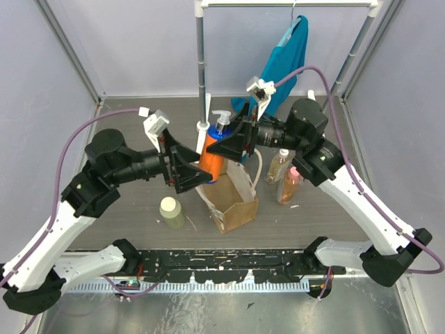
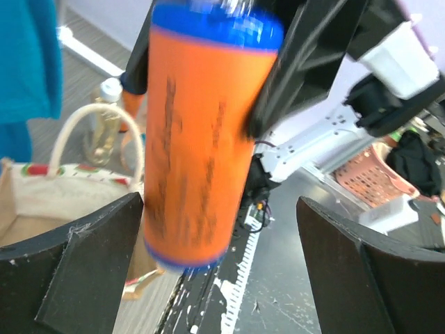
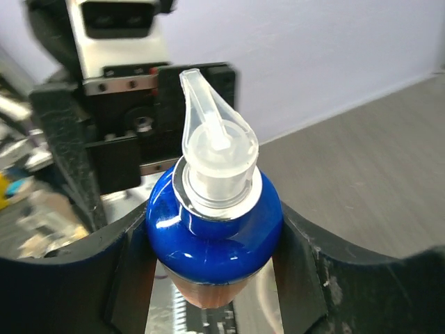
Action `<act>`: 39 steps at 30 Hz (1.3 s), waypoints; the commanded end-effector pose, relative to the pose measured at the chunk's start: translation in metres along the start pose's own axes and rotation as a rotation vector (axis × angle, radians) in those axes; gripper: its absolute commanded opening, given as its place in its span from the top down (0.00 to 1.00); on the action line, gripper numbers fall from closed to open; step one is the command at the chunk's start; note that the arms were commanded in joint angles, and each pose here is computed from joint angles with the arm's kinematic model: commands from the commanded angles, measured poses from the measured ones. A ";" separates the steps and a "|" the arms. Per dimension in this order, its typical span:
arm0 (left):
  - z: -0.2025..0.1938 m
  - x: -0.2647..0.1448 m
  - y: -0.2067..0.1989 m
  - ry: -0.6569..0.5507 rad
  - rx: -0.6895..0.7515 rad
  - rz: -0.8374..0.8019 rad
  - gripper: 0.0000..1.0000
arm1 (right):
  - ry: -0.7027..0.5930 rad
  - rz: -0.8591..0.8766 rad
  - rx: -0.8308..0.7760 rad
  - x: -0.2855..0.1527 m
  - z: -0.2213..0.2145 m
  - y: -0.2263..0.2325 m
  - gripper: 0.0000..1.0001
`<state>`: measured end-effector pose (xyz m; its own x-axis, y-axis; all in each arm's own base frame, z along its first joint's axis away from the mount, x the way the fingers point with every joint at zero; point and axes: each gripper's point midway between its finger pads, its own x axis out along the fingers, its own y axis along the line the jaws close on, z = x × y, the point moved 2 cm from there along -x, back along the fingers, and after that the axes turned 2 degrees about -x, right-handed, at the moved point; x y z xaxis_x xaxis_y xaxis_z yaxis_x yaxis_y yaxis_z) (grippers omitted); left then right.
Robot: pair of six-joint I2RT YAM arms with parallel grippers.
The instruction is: Take the personal care products out of the canvas bag
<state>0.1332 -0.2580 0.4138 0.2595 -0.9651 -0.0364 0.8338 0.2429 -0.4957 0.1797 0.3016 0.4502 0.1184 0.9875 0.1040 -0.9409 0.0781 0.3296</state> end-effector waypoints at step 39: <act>-0.011 -0.097 0.093 -0.174 0.000 0.793 0.01 | -0.079 -1.289 -0.180 -0.177 -0.002 -0.139 0.93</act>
<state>0.1781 -0.1414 0.3639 0.8405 -0.4821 -0.2472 0.3784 0.8489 -0.3690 0.2780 0.1146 0.3600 0.9500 0.1905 -0.2476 -0.1814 0.9816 0.0590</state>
